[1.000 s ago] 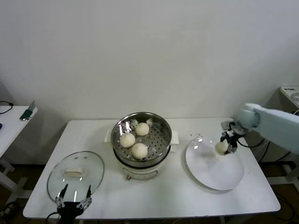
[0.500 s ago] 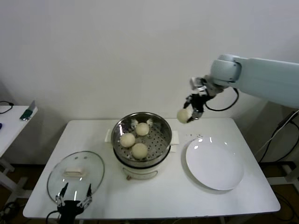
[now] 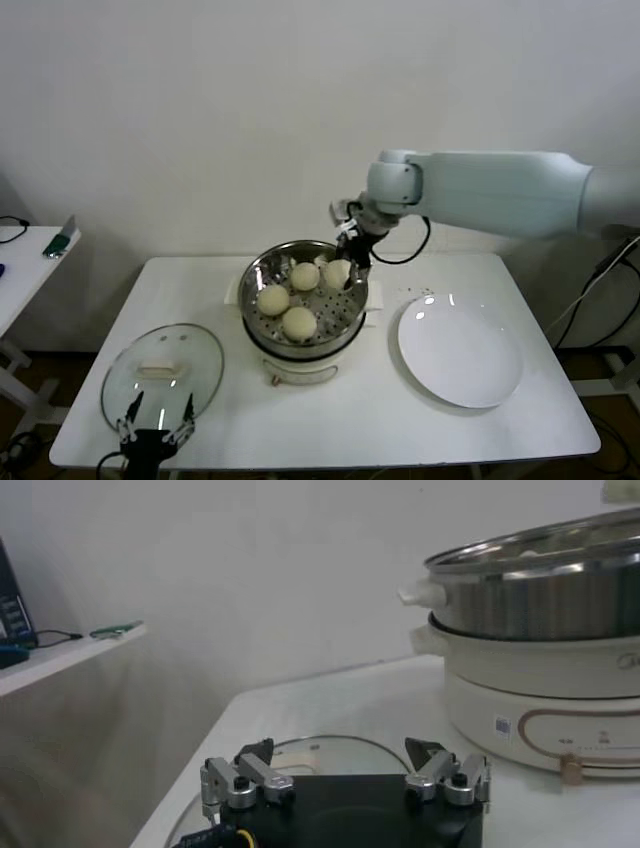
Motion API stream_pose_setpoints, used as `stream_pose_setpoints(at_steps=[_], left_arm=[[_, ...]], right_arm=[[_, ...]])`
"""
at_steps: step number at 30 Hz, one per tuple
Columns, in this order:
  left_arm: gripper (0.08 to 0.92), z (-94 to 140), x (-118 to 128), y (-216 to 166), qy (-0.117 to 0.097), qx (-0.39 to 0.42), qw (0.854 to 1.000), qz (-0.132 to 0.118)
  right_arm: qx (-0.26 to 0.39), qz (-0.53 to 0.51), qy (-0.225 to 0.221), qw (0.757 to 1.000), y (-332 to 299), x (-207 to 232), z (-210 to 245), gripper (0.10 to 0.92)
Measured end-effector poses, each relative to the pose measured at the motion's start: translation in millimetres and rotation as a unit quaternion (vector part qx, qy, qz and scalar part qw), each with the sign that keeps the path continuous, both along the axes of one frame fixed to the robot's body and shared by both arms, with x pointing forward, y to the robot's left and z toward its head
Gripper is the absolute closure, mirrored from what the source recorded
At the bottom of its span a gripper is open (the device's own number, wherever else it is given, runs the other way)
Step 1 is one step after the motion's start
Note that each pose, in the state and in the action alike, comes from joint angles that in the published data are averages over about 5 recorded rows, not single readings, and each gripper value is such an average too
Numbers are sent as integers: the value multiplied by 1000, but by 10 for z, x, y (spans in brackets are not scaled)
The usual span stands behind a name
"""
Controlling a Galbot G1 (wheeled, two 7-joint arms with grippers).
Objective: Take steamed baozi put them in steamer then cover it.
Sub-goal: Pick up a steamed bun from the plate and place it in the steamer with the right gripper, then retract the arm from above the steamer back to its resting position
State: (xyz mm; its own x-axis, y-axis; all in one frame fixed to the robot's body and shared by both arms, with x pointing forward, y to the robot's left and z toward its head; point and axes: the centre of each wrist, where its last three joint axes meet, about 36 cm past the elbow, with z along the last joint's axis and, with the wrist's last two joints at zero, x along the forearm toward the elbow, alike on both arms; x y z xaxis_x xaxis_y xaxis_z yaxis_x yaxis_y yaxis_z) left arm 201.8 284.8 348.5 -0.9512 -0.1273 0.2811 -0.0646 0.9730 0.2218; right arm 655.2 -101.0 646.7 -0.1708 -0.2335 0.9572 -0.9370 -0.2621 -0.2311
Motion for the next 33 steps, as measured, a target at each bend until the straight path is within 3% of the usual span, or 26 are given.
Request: stream_pose_setpoints(at_steps=[12, 19, 22, 28, 33], left_arm=[[177, 3, 9, 13, 3, 2, 1000, -2], [177, 37, 35, 10, 3, 1, 1000, -2], [177, 51, 43, 12, 5, 1, 1000, -2], [177, 84, 76, 46, 5, 4, 1000, 1], [177, 144, 129, 74, 9, 9, 1000, 6]], right_arm=[[-12, 6, 2, 1000, 194, 36, -510, 352], [-7, 9, 5, 1000, 209, 45, -552, 222], [3, 11, 7, 1000, 186, 58, -476, 202], [55, -8, 4, 998, -16, 106, -120, 199], [144, -67, -28, 987, -416, 163, 156, 200]])
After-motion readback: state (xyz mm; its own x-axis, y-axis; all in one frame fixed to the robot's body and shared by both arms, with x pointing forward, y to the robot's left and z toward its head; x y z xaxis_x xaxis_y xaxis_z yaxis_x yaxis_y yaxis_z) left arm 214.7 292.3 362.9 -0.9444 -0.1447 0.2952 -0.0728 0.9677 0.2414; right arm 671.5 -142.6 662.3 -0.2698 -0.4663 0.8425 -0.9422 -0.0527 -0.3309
